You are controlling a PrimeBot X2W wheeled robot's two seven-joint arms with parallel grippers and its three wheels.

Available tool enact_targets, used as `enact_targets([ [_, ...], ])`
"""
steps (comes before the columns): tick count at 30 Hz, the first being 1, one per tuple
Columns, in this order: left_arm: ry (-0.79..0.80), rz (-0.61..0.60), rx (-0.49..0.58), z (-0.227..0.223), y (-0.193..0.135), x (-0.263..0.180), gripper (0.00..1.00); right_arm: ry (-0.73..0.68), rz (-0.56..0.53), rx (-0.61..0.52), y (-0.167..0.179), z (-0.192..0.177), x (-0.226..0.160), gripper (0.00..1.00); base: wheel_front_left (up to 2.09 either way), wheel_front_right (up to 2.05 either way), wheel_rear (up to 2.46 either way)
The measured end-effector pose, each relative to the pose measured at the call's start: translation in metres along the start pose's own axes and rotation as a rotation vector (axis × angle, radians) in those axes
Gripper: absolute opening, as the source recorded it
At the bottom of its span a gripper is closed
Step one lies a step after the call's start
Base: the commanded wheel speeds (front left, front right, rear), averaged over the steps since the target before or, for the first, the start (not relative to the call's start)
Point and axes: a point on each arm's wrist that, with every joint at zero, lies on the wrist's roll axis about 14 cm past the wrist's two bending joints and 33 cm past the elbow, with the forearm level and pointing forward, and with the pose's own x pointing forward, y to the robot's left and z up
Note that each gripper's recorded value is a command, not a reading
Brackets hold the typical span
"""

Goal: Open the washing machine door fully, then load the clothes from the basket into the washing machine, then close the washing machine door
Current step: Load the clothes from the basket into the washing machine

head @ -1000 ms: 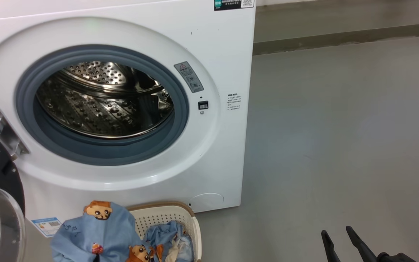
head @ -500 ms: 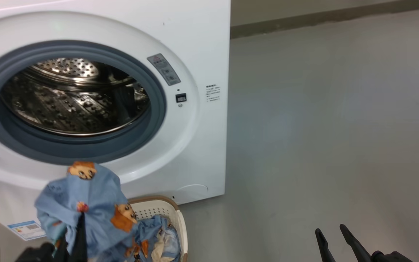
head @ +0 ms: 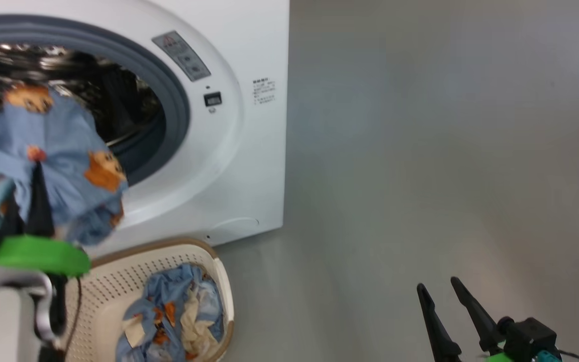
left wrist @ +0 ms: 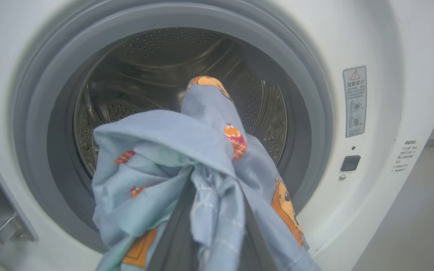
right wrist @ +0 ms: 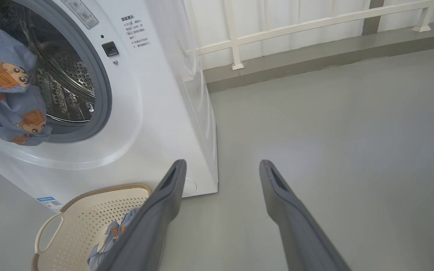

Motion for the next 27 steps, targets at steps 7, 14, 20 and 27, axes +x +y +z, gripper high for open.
enact_targets([
  [7,0.046,-0.003,0.019,-0.026,0.003,0.058,0.0,0.032,-0.008,0.003,0.0,-0.009,0.02,1.0,0.0,0.0,0.0],
  [14,0.093,-0.006,0.028,-0.058,0.004,0.099,0.0,0.094,-0.035,-0.002,-0.007,-0.027,0.027,1.0,0.0,0.0,0.0],
  [20,0.123,0.011,0.018,-0.083,0.011,0.126,0.0,0.164,-0.047,-0.001,-0.008,-0.048,0.029,1.0,0.0,0.0,0.0],
  [27,0.126,0.007,0.016,-0.098,0.011,0.156,0.0,0.206,-0.071,-0.014,-0.016,-0.06,0.03,1.0,0.0,0.0,0.0],
])
